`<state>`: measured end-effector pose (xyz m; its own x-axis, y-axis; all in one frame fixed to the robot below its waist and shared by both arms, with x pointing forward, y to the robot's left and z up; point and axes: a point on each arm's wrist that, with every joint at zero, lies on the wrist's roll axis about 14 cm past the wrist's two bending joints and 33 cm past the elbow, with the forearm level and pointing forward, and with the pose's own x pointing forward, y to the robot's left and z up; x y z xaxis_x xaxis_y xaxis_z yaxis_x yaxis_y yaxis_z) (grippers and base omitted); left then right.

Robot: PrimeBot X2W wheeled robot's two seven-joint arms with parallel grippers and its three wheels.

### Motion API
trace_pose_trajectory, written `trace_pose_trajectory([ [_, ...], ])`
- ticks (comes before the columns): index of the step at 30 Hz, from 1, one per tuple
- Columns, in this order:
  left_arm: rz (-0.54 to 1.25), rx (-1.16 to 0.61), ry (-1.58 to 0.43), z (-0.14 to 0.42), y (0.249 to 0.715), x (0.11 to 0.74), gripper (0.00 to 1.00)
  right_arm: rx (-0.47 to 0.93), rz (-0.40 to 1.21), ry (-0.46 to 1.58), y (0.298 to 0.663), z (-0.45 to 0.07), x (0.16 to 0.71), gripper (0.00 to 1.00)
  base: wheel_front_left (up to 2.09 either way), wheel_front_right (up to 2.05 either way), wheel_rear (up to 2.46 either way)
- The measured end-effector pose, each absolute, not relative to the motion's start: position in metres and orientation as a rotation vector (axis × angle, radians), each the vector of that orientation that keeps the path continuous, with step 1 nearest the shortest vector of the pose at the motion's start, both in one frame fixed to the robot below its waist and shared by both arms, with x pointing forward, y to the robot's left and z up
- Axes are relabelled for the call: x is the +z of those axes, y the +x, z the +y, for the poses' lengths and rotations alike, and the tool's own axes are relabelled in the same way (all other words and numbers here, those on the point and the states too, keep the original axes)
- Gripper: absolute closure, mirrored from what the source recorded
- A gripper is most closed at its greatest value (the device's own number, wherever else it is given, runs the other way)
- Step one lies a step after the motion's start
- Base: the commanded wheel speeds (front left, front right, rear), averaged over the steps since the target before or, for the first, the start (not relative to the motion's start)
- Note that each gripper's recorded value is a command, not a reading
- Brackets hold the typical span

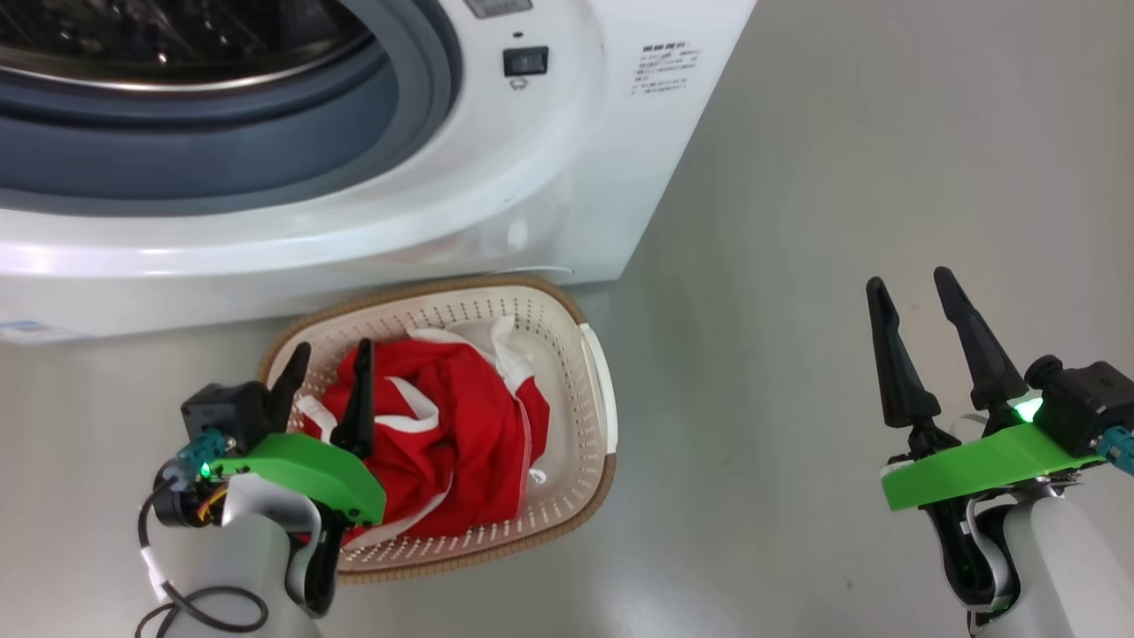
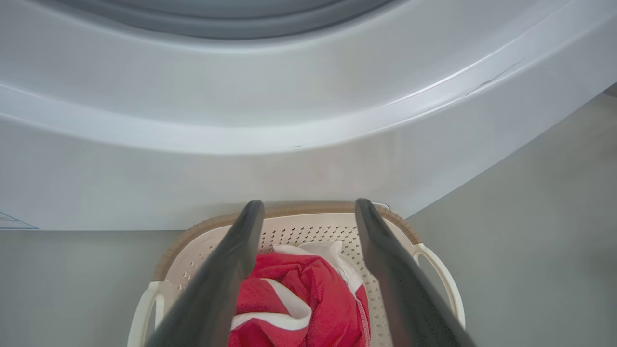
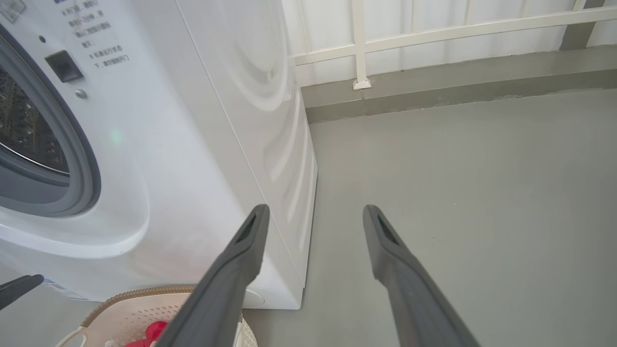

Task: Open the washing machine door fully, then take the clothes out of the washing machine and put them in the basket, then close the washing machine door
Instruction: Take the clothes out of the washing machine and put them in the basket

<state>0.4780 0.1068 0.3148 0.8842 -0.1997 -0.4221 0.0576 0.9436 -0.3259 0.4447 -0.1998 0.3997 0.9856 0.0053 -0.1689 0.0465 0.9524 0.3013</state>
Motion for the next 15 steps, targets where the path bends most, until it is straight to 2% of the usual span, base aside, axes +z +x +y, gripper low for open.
trace_pose_trajectory([
  [15, 0.232, -0.126, -0.304, 0.125, 0.472, 0.398, 0.00, -0.009, 0.118, 0.310, 0.422, -0.199, 0.429, 0.00, 0.00, 0.00, 0.00],
])
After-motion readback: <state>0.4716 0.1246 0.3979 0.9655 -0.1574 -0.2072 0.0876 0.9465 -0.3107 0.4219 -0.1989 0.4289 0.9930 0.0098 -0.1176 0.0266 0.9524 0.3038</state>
